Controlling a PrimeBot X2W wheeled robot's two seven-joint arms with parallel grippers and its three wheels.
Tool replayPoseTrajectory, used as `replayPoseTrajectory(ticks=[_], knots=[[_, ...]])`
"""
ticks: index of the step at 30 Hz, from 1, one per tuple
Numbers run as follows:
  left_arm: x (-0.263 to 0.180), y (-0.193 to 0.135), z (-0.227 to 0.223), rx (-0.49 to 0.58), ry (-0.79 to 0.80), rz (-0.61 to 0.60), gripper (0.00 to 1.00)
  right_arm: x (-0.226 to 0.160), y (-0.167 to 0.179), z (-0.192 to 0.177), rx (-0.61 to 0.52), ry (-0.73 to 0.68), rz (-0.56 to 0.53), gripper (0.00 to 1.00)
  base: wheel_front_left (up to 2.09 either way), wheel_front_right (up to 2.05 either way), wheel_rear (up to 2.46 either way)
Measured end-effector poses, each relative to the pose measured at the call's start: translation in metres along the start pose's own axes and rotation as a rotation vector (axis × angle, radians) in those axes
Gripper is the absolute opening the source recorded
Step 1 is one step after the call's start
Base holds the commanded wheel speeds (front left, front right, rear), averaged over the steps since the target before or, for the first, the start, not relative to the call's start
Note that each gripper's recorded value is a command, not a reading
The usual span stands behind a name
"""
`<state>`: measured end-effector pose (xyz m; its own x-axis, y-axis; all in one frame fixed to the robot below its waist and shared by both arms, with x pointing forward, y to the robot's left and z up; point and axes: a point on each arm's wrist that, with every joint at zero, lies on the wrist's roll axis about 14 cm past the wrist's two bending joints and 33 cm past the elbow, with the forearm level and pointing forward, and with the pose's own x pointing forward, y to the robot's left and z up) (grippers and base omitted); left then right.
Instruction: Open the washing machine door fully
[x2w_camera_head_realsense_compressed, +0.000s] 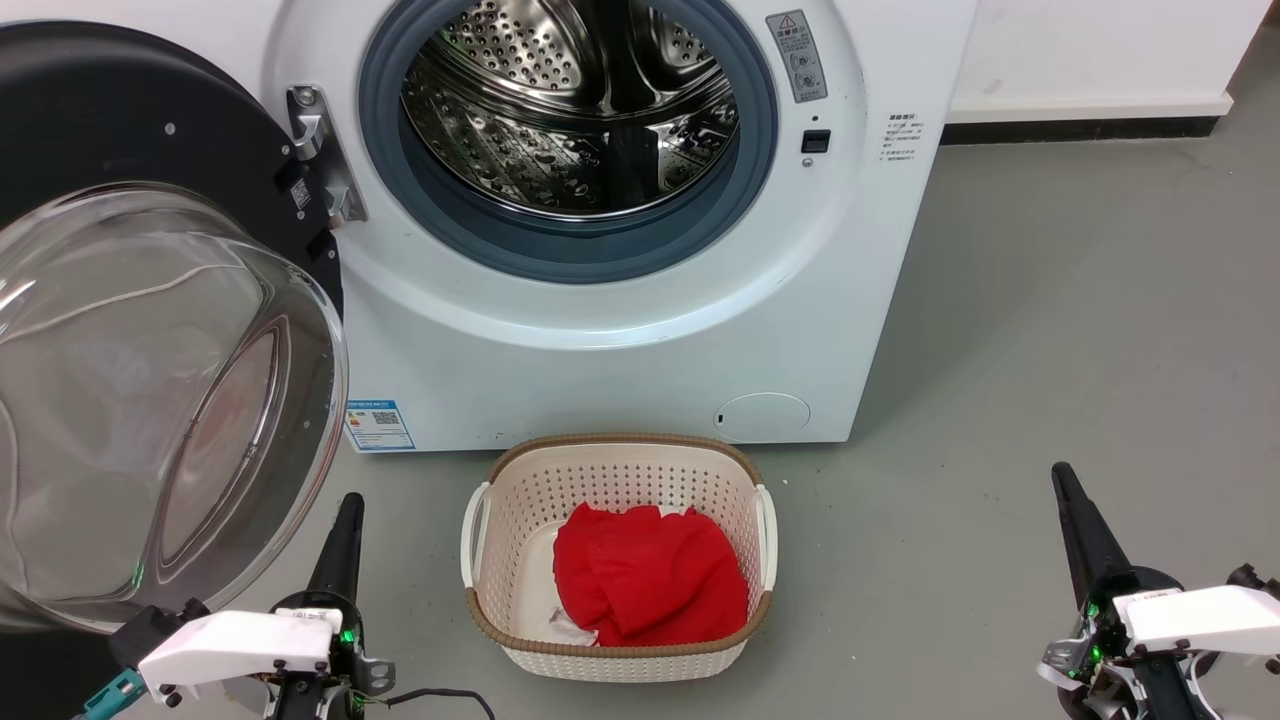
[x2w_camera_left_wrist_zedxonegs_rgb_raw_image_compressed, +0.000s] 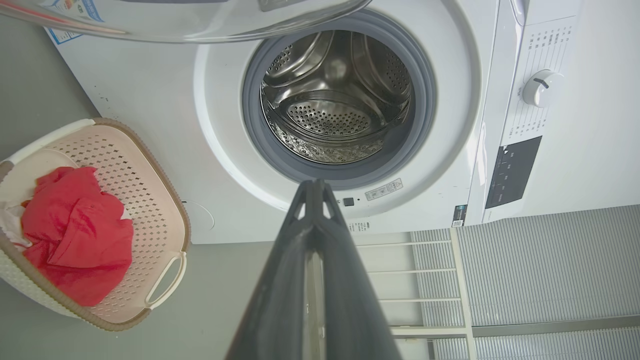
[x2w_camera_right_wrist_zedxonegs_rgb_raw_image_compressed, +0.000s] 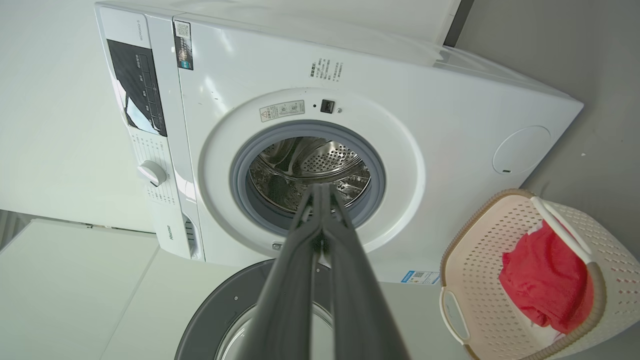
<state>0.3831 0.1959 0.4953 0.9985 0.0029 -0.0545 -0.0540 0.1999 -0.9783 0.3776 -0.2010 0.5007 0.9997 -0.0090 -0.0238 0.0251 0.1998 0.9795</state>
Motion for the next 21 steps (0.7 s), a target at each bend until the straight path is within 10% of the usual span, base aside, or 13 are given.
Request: replayPoseTrajectory(ticks=[21], knots=[[0.0031,-0.0055,0.0041,-0.161,0.0,-0.031,0.0,0.0073,0.0026,0.0002,0.157,0.005,0.01,0.0,0.0,0.0,0.0]])
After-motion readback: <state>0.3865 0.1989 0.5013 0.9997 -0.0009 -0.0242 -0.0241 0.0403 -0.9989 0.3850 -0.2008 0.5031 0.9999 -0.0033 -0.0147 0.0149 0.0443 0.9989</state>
